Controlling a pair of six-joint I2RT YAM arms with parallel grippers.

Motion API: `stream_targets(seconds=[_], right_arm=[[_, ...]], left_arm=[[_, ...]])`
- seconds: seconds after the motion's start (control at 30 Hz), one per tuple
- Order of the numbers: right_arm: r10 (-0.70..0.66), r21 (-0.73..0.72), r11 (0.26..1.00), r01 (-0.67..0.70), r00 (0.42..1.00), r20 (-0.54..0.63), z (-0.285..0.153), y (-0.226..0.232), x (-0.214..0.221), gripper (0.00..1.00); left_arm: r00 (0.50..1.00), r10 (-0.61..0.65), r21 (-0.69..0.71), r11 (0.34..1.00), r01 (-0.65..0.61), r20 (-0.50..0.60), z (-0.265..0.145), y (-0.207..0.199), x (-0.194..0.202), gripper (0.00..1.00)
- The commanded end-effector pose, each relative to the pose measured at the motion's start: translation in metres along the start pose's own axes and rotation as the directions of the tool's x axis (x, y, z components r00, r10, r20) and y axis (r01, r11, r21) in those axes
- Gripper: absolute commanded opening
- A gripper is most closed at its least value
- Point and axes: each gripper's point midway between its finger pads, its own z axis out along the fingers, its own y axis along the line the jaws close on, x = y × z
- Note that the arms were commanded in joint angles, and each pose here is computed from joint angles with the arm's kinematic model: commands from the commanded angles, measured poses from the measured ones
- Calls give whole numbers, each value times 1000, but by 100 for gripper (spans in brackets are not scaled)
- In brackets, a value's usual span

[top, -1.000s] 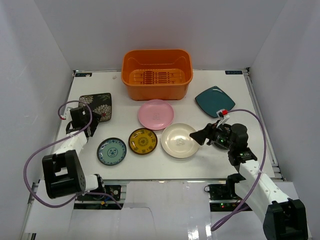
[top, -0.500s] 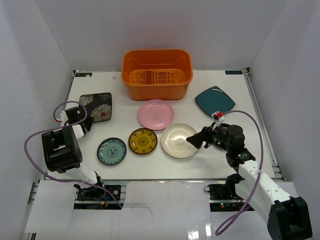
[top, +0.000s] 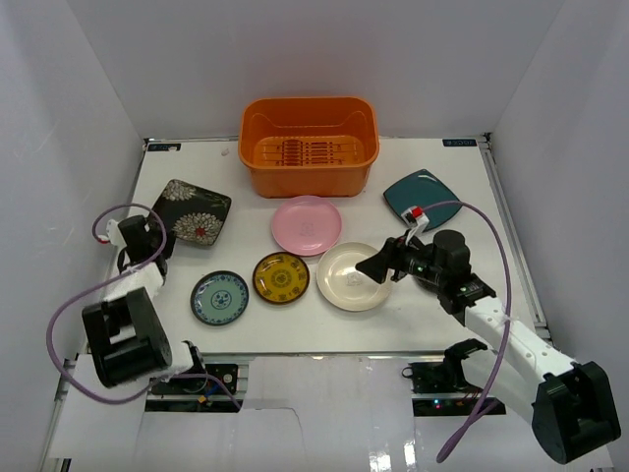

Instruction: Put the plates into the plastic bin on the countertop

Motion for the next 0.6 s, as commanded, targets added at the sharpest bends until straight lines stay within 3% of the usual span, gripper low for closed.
stream_targets(seconds=[0.0,0.17,0.3,0.37,0.4,0.43,0.47,0.5,0.53,0.57], right_arm=[[-34,-27,999,35,999,39,10,20,-33,78],[-47,-82,995,51,998,44,19,46,-54,82],[-59,-65,996,64,995,78,13,50,-64,82],[-67,-24,997,70,993,96,10,46,-67,81],[-81,-12,996,83,990,113,6,46,-70,78],[-85,14,996,84,988,127,4,43,-73,72],[-85,24,996,83,988,128,3,42,-73,57],[-91,26,996,88,986,141,0,44,-76,47],[-87,42,996,82,986,142,-2,41,-76,26],[-88,47,996,82,986,144,-3,41,-76,21]], left_arm=[[988,-11,321,946,-39,152,-65,-96,-48,0],[969,-45,524,847,-92,244,-147,-162,-80,0],[987,-48,648,759,-62,151,-171,-211,-77,0],[988,-9,696,710,-105,157,-185,-243,-78,0],[992,42,709,696,-115,119,-179,-259,-58,0],[990,80,716,684,-140,117,-179,-272,-47,0],[975,111,727,652,-216,191,-190,-300,-53,0],[973,181,744,629,-226,143,-192,-318,-22,0],[963,233,756,604,-252,136,-183,-341,-13,0],[958,275,745,623,-238,76,-165,-338,14,0]])
